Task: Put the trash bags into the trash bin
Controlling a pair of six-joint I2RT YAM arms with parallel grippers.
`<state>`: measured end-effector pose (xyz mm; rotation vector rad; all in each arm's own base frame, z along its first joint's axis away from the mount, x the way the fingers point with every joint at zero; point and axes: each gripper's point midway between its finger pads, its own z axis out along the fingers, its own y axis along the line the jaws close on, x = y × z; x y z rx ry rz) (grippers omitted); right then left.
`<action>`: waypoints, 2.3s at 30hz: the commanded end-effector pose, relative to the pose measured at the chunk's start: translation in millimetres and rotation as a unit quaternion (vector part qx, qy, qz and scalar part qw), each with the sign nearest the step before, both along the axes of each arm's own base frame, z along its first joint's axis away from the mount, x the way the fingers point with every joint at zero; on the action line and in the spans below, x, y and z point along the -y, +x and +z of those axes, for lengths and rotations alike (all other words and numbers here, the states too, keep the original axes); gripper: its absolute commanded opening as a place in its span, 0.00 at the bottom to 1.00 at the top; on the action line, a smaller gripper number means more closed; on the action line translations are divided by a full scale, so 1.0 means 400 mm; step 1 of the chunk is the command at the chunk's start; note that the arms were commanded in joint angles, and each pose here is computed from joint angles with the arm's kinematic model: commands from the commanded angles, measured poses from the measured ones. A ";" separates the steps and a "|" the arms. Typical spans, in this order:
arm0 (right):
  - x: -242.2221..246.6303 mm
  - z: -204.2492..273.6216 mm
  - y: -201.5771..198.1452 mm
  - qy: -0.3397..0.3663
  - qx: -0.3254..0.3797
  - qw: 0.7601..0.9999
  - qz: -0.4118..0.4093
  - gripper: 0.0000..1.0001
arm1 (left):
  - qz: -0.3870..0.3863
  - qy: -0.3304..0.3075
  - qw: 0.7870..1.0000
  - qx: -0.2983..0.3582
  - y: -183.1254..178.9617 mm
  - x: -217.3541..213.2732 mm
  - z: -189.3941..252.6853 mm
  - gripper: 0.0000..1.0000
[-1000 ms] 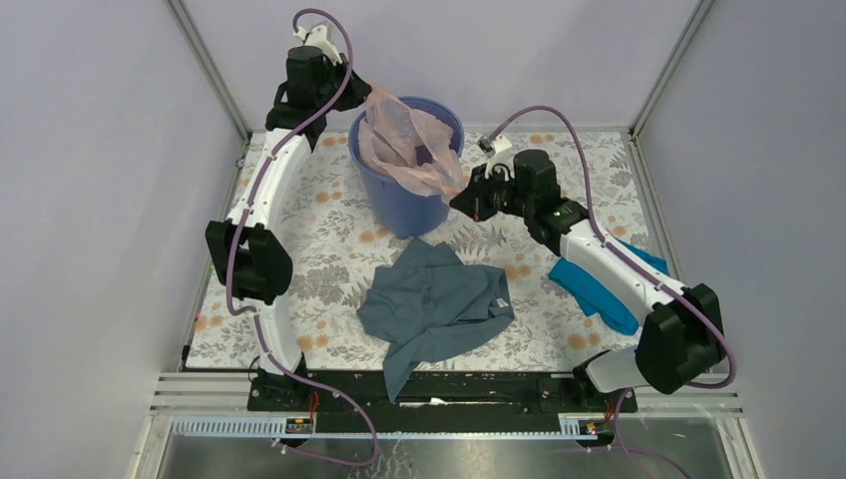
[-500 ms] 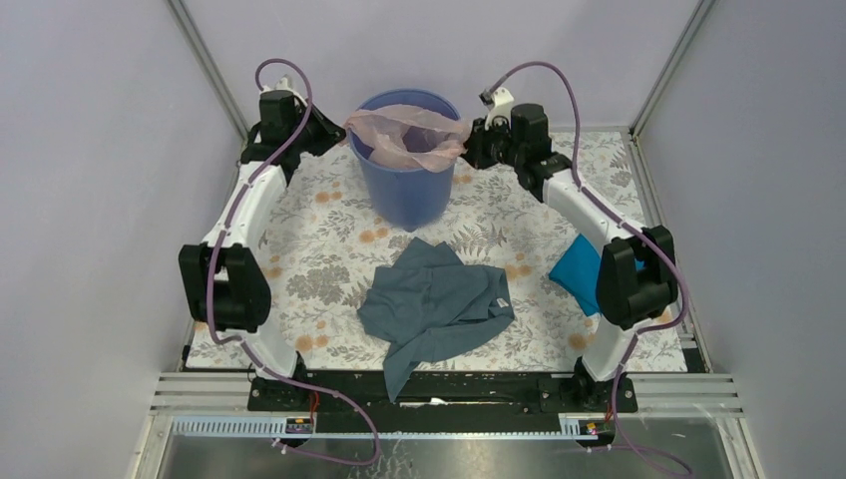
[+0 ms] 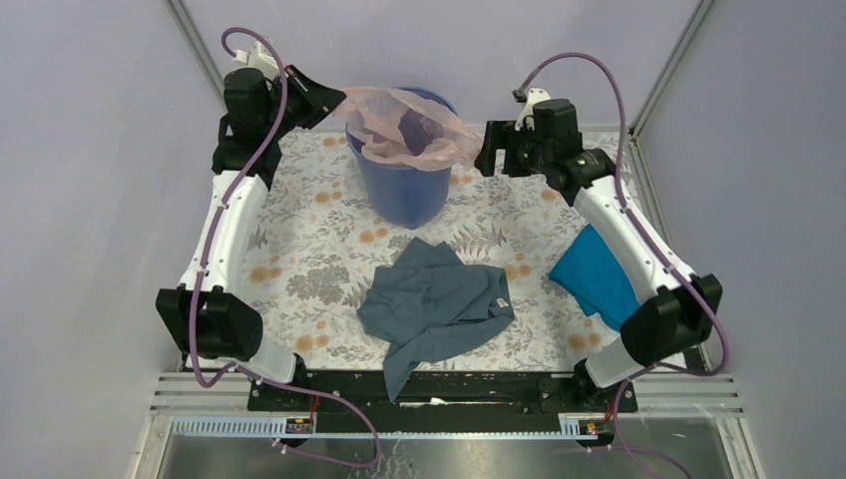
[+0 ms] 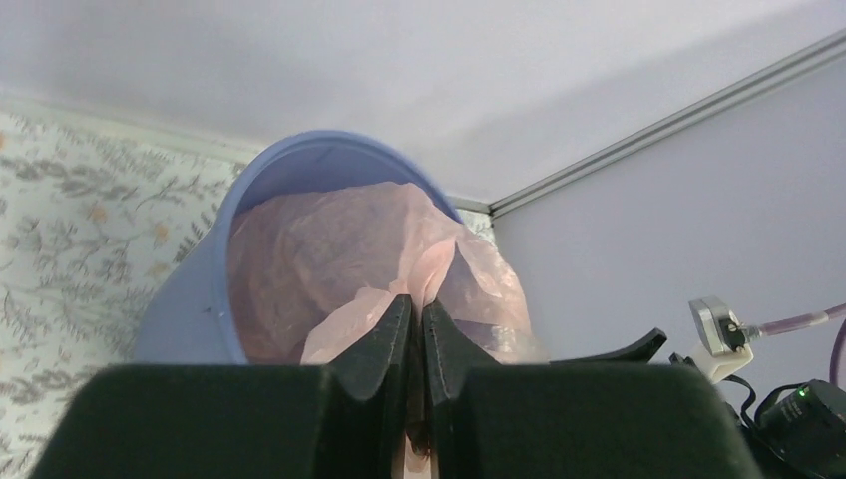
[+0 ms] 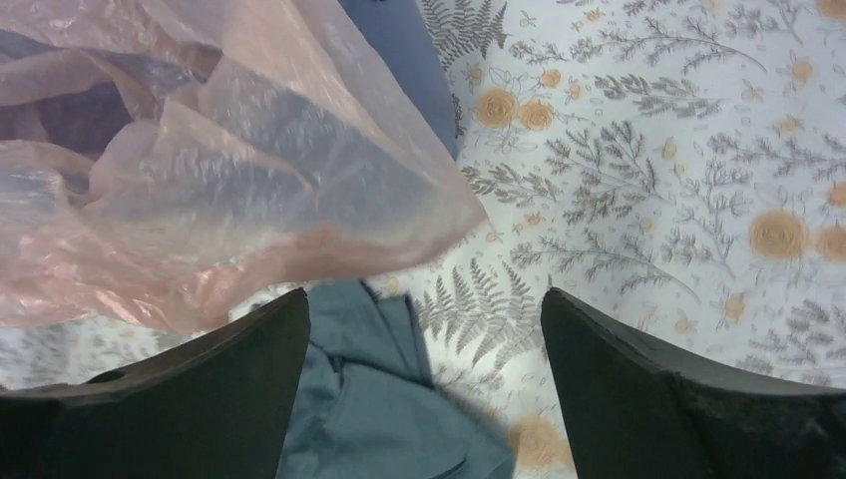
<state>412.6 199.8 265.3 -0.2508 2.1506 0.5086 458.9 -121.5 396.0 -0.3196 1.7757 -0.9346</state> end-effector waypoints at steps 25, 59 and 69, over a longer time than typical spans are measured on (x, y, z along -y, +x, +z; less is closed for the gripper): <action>-0.131 0.260 -0.122 0.544 -0.138 0.797 -0.223 0.93 | -0.047 -0.025 0.991 0.122 -0.069 0.031 0.219 0.13; -0.177 0.228 -0.126 0.571 -0.150 0.788 -0.178 0.00 | -0.037 0.045 0.993 0.101 -0.199 0.002 0.010 0.99; -0.179 0.244 -0.135 0.578 -0.153 0.784 -0.167 0.00 | -0.050 0.022 0.995 0.079 -0.043 0.024 0.000 0.97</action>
